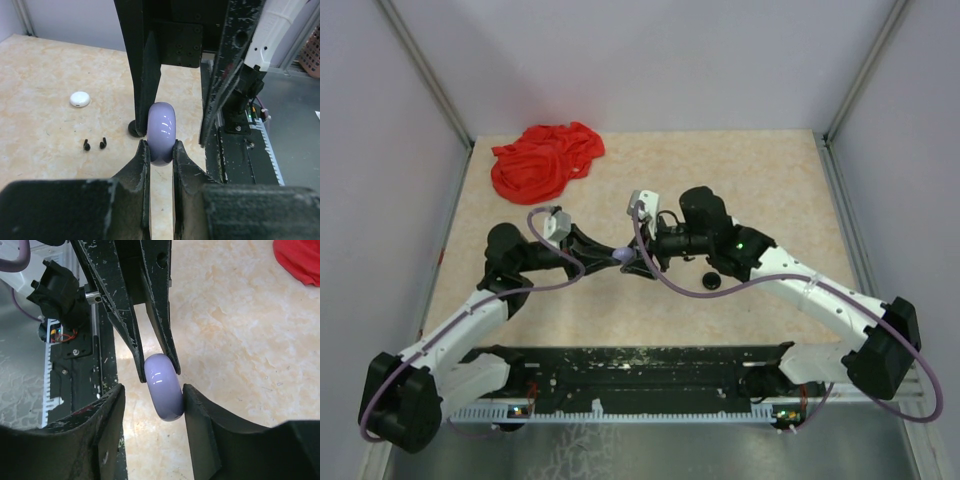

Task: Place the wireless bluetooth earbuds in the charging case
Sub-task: Close the charging case, then place the charging case at the center of the board, then pick up the charging case at the center of the board.

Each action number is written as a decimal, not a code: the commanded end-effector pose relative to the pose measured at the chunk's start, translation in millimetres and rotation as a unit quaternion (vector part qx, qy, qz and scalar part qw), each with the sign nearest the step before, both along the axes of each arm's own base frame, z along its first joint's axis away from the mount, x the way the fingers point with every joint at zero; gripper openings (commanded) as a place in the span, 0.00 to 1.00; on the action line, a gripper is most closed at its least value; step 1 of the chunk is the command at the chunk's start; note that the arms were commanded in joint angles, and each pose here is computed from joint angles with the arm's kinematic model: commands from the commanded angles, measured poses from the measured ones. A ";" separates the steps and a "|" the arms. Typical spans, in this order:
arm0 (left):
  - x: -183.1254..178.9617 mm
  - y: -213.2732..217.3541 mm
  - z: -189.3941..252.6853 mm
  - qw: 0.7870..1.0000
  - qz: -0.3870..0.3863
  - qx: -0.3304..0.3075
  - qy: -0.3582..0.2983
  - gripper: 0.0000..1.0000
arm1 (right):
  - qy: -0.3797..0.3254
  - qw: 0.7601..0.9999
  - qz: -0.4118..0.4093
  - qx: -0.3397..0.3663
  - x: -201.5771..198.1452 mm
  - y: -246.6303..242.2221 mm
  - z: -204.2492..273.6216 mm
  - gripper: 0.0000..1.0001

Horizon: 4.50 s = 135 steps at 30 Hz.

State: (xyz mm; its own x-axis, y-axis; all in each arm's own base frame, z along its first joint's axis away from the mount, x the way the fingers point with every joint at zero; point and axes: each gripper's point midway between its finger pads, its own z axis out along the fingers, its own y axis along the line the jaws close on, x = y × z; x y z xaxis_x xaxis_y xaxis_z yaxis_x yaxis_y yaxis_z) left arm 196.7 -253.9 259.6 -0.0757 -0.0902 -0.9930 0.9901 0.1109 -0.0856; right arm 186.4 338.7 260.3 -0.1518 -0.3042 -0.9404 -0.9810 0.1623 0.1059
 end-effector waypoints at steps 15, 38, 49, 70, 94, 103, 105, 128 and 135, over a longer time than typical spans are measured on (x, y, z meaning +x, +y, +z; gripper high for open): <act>19.0 1.8 1.7 0.999 0.041 0.009 0.010 0.23 | 0.025 0.999 -0.040 0.012 23.3 -12.8 -3.5 0.10; 91.3 45.6 -15.0 0.952 0.291 0.060 0.071 0.72 | 0.303 0.765 -0.567 0.046 137.0 -240.0 -156.8 0.16; 91.9 50.1 -13.7 0.948 0.302 0.057 0.078 0.73 | 0.339 0.712 -0.614 0.048 177.7 -271.1 -203.5 0.20; 91.8 46.2 -19.0 0.951 0.287 0.054 0.101 0.74 | 0.340 0.701 -0.627 -0.009 137.7 -285.6 -191.5 0.68; 89.8 41.1 -23.7 0.954 0.267 0.053 0.122 0.75 | 0.381 0.804 -0.434 -0.140 82.3 -186.8 -212.9 0.68; 91.2 41.6 -25.3 0.954 0.267 0.054 0.127 0.75 | 0.373 0.810 -0.414 -0.183 58.9 -169.5 -205.9 0.68; 90.8 40.8 -25.5 0.954 0.264 0.055 0.129 0.75 | 0.360 0.814 -0.410 -0.199 57.7 -165.8 -203.0 0.68; 89.9 38.7 -27.3 0.957 0.252 0.055 0.133 0.76 | 0.253 0.787 -0.453 -0.333 83.1 -161.7 -216.0 0.65; 89.0 38.0 -28.0 0.958 0.249 0.055 0.135 0.76 | 0.261 0.779 -0.439 -0.363 76.4 -157.2 -234.2 0.59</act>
State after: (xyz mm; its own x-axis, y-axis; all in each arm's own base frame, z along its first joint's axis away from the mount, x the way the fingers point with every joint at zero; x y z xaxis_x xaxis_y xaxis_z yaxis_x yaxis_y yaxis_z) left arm 282.6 -213.4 213.7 -0.3424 -0.0606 -0.9376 0.7345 0.6051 -0.3073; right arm 254.4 173.5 25.4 -0.9156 -0.2662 -0.3013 -0.2918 0.9555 0.0426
